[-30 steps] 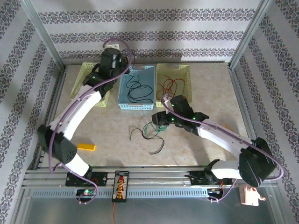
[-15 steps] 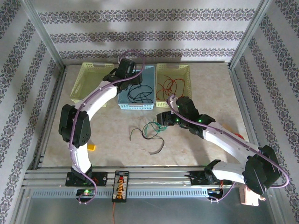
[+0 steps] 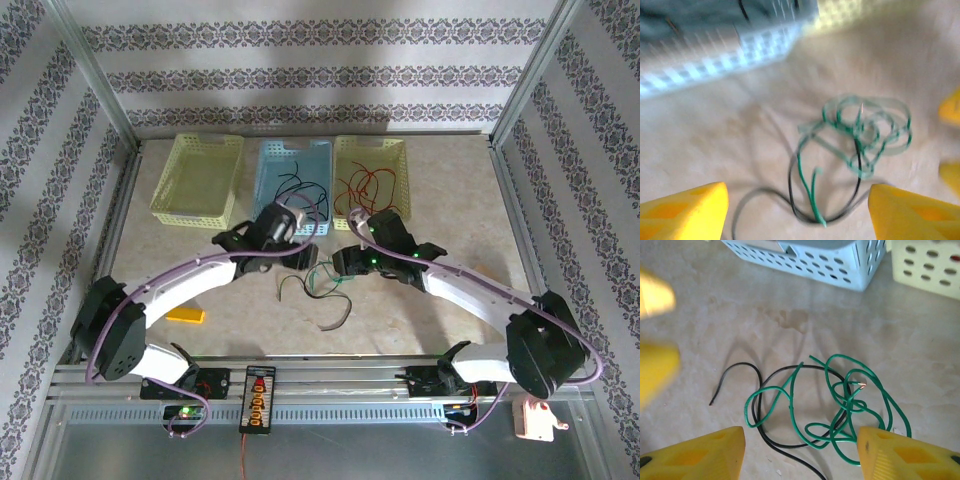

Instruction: Untangle the cables

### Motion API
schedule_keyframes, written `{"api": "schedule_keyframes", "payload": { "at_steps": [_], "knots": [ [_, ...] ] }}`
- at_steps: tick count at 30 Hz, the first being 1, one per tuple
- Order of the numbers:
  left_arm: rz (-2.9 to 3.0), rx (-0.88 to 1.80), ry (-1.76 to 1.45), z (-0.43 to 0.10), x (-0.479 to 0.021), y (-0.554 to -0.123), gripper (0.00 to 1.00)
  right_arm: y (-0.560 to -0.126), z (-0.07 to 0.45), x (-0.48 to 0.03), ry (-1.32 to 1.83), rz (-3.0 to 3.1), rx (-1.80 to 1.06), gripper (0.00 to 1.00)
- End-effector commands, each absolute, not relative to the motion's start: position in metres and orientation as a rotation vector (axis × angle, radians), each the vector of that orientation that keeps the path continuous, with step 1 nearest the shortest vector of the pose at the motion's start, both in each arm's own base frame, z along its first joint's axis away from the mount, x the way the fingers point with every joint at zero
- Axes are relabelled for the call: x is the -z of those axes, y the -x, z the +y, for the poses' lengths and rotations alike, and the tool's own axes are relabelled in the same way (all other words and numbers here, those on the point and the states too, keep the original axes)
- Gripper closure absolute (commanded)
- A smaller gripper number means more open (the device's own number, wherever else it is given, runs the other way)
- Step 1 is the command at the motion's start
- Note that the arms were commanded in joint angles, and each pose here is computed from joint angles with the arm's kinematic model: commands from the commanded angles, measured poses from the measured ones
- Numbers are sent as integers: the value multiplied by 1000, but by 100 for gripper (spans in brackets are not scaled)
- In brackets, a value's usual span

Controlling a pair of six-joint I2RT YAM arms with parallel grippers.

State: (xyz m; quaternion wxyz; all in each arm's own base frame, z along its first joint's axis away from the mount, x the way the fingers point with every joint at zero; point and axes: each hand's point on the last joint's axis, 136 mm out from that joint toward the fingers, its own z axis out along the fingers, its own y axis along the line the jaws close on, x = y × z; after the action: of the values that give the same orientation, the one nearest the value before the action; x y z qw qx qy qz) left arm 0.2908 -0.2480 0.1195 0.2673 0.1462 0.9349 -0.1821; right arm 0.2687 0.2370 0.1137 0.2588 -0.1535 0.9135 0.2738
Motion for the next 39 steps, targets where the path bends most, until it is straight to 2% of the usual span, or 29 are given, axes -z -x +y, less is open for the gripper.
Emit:
{"api": "schedule_keyframes", "payload": {
  "at_steps": [1, 6, 11, 18, 30, 39],
  "knots": [
    [2580, 499, -510, -257, -95, -265, 28, -262, 238, -93, 429, 2548, -761, 39],
    [2603, 453, -517, -254, -76, -258, 32, -266, 232, -81, 383, 2575, -718, 39],
    [2604, 381, -565, -258, -63, -254, 32, -265, 232, -76, 379, 2590, -716, 39],
    [2533, 280, -470, -251, -65, -269, 32, -271, 231, -56, 349, 2666, -667, 39],
    [2530, 352, -373, -257, -57, -277, 37, -279, 188, -24, 213, 2745, -342, 41],
    [2536, 403, -306, -259, -54, -289, 41, -270, 175, -18, 148, 2767, -386, 43]
  ]
}}
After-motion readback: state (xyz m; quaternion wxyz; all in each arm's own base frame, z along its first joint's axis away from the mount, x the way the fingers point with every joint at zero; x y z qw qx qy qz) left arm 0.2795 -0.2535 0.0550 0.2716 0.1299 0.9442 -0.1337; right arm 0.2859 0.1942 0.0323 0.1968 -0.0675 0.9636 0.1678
